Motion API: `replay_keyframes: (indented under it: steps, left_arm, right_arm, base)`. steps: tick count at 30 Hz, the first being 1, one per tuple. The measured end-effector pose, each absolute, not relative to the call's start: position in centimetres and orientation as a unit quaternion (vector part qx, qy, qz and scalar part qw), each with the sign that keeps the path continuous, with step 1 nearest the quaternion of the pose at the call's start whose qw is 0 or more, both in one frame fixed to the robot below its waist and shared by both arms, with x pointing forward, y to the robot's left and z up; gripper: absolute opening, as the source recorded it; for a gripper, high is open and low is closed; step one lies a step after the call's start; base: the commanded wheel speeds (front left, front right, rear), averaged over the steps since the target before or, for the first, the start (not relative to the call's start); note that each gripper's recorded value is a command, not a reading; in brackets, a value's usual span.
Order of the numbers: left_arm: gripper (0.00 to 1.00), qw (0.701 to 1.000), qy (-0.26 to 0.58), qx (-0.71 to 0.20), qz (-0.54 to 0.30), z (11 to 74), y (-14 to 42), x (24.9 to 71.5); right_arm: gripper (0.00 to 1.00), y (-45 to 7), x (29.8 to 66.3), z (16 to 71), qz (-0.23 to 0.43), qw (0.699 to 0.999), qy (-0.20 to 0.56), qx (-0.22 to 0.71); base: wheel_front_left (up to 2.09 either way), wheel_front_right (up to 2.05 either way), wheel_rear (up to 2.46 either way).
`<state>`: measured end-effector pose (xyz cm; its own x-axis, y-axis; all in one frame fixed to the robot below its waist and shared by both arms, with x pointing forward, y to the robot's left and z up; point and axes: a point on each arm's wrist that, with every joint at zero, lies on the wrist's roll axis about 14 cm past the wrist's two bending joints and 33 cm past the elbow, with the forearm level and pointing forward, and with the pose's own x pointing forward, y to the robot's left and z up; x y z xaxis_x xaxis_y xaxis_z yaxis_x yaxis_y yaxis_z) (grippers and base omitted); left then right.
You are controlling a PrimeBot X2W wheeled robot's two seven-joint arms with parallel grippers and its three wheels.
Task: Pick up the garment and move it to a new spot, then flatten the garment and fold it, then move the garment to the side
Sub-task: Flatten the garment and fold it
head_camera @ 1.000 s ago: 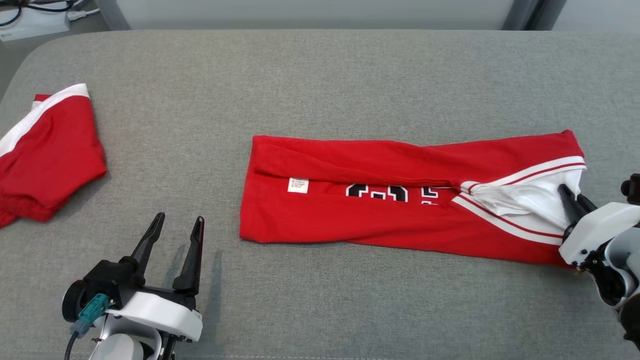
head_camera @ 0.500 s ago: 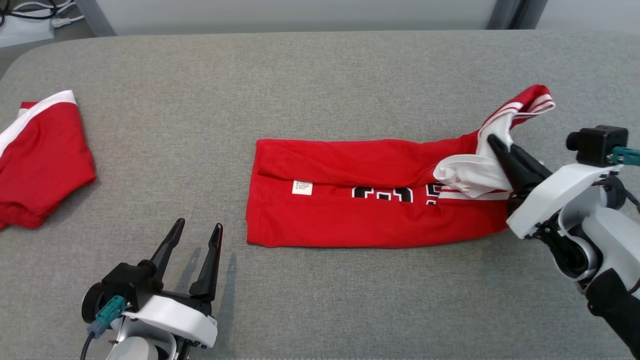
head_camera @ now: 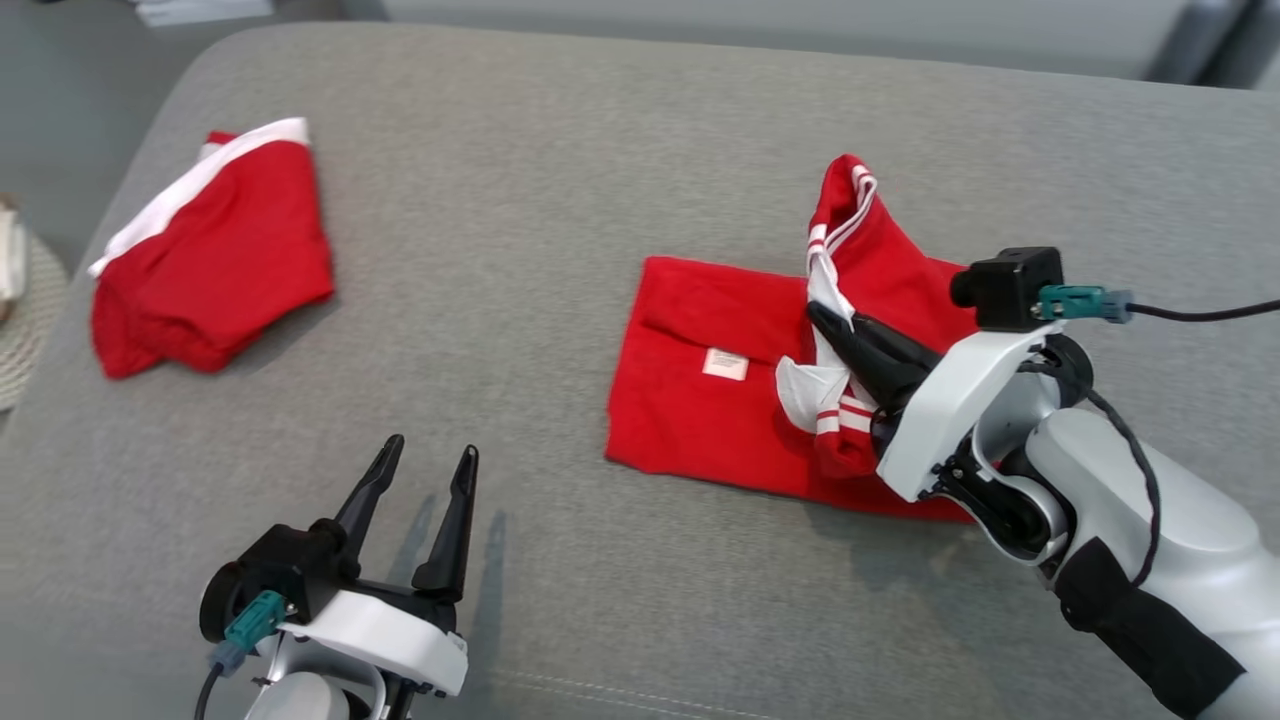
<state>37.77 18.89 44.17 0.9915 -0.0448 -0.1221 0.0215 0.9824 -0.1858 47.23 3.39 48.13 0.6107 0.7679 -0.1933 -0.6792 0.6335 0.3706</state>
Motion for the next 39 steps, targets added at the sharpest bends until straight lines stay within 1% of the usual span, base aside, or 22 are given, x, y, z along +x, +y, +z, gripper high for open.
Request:
replay_keyframes:
  steps: [9,10,11,13,17,20,26,27,29,30,35,39]
  left_arm:
    - [1.0,0.993,0.068,-0.096,0.033,44.0,21.3,35.7]
    - [1.0,0.992,0.069,-0.095,0.036,44.0,21.5,35.6]
    - [1.0,0.992,0.071,-0.094,0.043,43.8,21.9,35.4]
    - [1.0,0.992,0.076,-0.094,0.046,43.5,22.0,35.3]
    - [1.0,0.992,0.072,-0.095,0.042,43.7,21.9,35.9]
    - [1.0,0.993,0.066,-0.095,0.028,44.0,21.2,36.6]
    - [1.0,0.995,0.044,-0.091,-0.017,45.3,18.9,38.6]
    - [1.0,0.995,0.044,-0.091,-0.017,45.3,18.9,38.6]
    - [1.0,0.994,0.038,-0.092,-0.04,45.7,17.5,39.3]
    - [1.0,0.994,0.038,-0.092,-0.04,45.7,17.5,39.3]
    - [1.0,0.993,0.029,-0.091,-0.073,46.3,15.5,40.2]
    - [1.0,0.992,0.021,-0.089,-0.09,46.9,14.6,40.5]
  right_arm:
    - [0.0,8.8,47.1,45.9,0.457,0.86,0.2,0.111]
    - [0.04,9.2,46.9,45.4,0.46,0.857,0.207,0.11]
    - [0.99,9.7,46.8,44.6,0.462,0.853,0.219,0.107]
    - [1.0,10.1,47.0,44.4,0.463,0.852,0.217,0.111]
    - [1.0,8.8,48.0,45.6,0.444,0.865,0.193,0.134]
    - [1.0,6.5,49.0,46.2,0.422,0.88,0.174,0.132]
    - [1.0,0.7,50.9,47.8,0.355,0.915,0.134,0.134]
    - [1.0,0.7,50.9,47.8,0.355,0.915,0.134,0.134]
    - [1.0,-1.6,50.4,47.7,0.33,0.925,0.132,0.135]
    - [1.0,-1.6,50.4,47.7,0.33,0.925,0.132,0.135]
    - [1.0,-5.6,48.7,46.2,0.277,0.938,0.148,0.145]
    - [1.0,-7.6,47.2,45.7,0.248,0.945,0.149,0.153]
  base:
    - [0.0,0.0,0.0]
    - [0.0,0.0,0.0]
    - [0.0,0.0,0.0]
    - [0.0,0.0,0.0]
    - [0.0,0.0,0.0]
    - [0.0,0.0,0.0]
    - [0.0,0.0,0.0]
    - [0.0,0.0,0.0]
    - [0.0,0.0,0.0]
    - [0.0,0.0,0.0]
    - [0.0,0.0,0.0]
    - [0.0,0.0,0.0]
